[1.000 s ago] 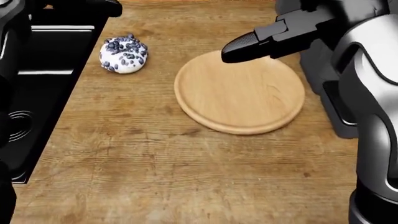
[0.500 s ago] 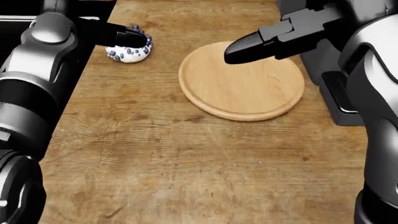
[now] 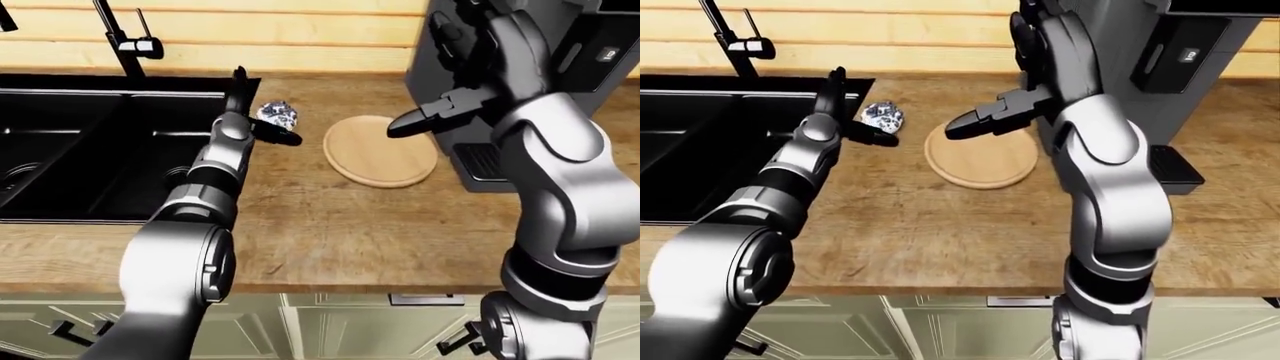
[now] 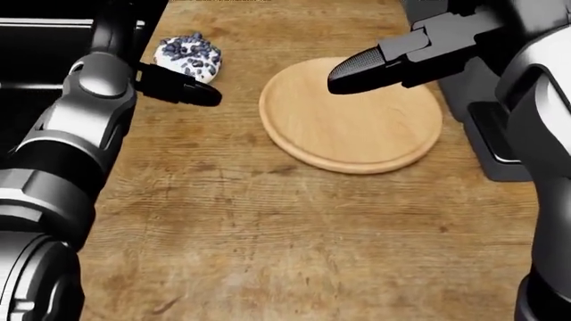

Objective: Place the pastries on the plates.

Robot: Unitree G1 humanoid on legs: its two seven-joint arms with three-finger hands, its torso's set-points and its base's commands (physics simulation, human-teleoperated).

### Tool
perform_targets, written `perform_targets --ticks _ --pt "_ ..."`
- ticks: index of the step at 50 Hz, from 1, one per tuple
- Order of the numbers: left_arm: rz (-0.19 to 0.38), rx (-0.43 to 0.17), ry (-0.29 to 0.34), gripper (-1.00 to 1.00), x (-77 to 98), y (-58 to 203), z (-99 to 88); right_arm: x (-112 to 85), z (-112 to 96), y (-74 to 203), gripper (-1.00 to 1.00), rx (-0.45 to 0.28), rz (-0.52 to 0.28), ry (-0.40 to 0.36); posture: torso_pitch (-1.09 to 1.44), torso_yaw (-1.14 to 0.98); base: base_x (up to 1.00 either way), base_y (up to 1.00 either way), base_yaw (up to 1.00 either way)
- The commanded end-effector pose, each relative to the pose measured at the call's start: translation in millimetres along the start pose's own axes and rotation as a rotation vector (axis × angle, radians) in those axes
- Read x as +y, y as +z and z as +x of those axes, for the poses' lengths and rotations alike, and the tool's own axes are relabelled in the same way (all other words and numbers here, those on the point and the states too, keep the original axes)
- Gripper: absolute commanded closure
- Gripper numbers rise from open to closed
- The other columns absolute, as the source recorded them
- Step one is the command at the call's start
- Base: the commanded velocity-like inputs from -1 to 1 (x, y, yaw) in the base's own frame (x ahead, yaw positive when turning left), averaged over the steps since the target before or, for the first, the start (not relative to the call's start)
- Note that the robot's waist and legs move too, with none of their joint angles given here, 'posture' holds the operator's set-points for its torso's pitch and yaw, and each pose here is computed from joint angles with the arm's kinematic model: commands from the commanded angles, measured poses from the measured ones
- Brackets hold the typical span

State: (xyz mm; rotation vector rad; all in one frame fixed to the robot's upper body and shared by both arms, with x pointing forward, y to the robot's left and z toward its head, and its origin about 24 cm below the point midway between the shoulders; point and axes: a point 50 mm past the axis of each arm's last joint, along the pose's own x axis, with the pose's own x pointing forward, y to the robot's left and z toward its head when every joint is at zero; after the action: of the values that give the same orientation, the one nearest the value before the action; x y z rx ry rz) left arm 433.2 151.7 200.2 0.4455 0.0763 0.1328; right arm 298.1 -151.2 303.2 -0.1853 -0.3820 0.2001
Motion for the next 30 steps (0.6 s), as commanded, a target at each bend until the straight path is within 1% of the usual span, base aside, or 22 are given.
perform_targets --ticks 1,6,9,10,11,12,13,15,16,17,18,19,21,22,25,30 --pt "0.017 -0.095 0.036 -1.0 9.9 27 0.3 -3.2 -2 15 -1.0 -0.074 -0.017 -0.019 0.0 0.0 0.0 0.0 0.0" --pt "0.047 -0.086 0.027 -1.0 7.1 24 0.2 -4.1 -4 15 -1.0 -0.074 -0.017 -0.023 0.0 0.0 0.0 0.0 0.0" --pt "0.041 -0.081 0.024 -1.0 5.2 23 0.0 -4.6 -5 15 -1.0 -0.073 -0.018 -0.026 0.0 0.0 0.0 0.0 0.0" --pt "0.025 -0.08 0.036 -1.0 6.4 24 0.1 -4.7 -5 15 -1.0 -0.072 -0.019 -0.027 0.0 0.0 0.0 0.0 0.0" --pt "-0.009 -0.081 0.063 -1.0 8.7 26 0.0 -4.7 -5 14 -1.0 -0.072 -0.02 -0.028 0.0 0.0 0.0 0.0 0.0" --pt "-0.031 -0.092 0.071 -1.0 10.3 29 0.0 -4.6 -5 14 -1.0 -0.071 -0.021 -0.029 0.0 0.0 0.0 0.0 0.0" --pt "-0.031 -0.102 0.058 -1.0 9.4 31 -0.1 -4.4 -5 13 -1.0 -0.071 -0.019 -0.028 0.0 0.0 0.0 0.0 0.0" --pt "-0.054 -0.113 0.028 -1.0 8.0 36 -0.4 -4.1 -5 13 -1.0 -0.071 -0.017 -0.028 0.0 0.0 0.0 0.0 0.0" --pt "-0.041 -0.122 0.032 -1.0 8.7 37 -0.5 -4.0 -5 13 -1.0 -0.072 -0.015 -0.028 0.0 0.0 0.0 0.0 0.0" --pt "-0.054 -0.12 0.03 -1.0 9.7 39 -0.4 -3.7 -5 14 -1.0 -0.074 -0.015 -0.027 0.0 0.0 0.0 0.0 0.0" --pt "-0.086 -0.132 0.036 -1.0 11.5 41 -0.5 -3.5 -5 14 -1.0 -0.075 -0.012 -0.025 0.0 0.0 0.0 0.0 0.0" --pt "-0.077 -0.134 0.033 -1.0 12.5 43 -0.5 -3.4 -5 14 -1.0 -0.075 -0.014 -0.025 0.0 0.0 0.0 0.0 0.0" --pt "-0.093 -0.149 0.044 -1.0 15.2 46 -0.6 -3.6 -5 17 -1.0 -0.08 -0.011 -0.026 0.01 0.0 0.0 0.0 0.0" --pt "-0.104 -0.154 0.038 -1.0 15.6 48 -0.7 -3.4 -5 19 -1.0 -0.083 -0.013 -0.026 0.02 0.0 0.0 0.0 0.0" --pt "-0.11 -0.163 0.042 -1.0 18.4 50 -0.7 -4.2 -11 35 -1.0 -0.109 -0.017 -0.026 0.04 0.0 0.0 0.0 0.0" --pt "-0.107 -0.156 0.041 -1.0 21.3 50 -0.4 -4.1 -19 52 -1.0 -0.139 -0.03 -0.025 0.07 0.0 0.0 0.0 0.0"
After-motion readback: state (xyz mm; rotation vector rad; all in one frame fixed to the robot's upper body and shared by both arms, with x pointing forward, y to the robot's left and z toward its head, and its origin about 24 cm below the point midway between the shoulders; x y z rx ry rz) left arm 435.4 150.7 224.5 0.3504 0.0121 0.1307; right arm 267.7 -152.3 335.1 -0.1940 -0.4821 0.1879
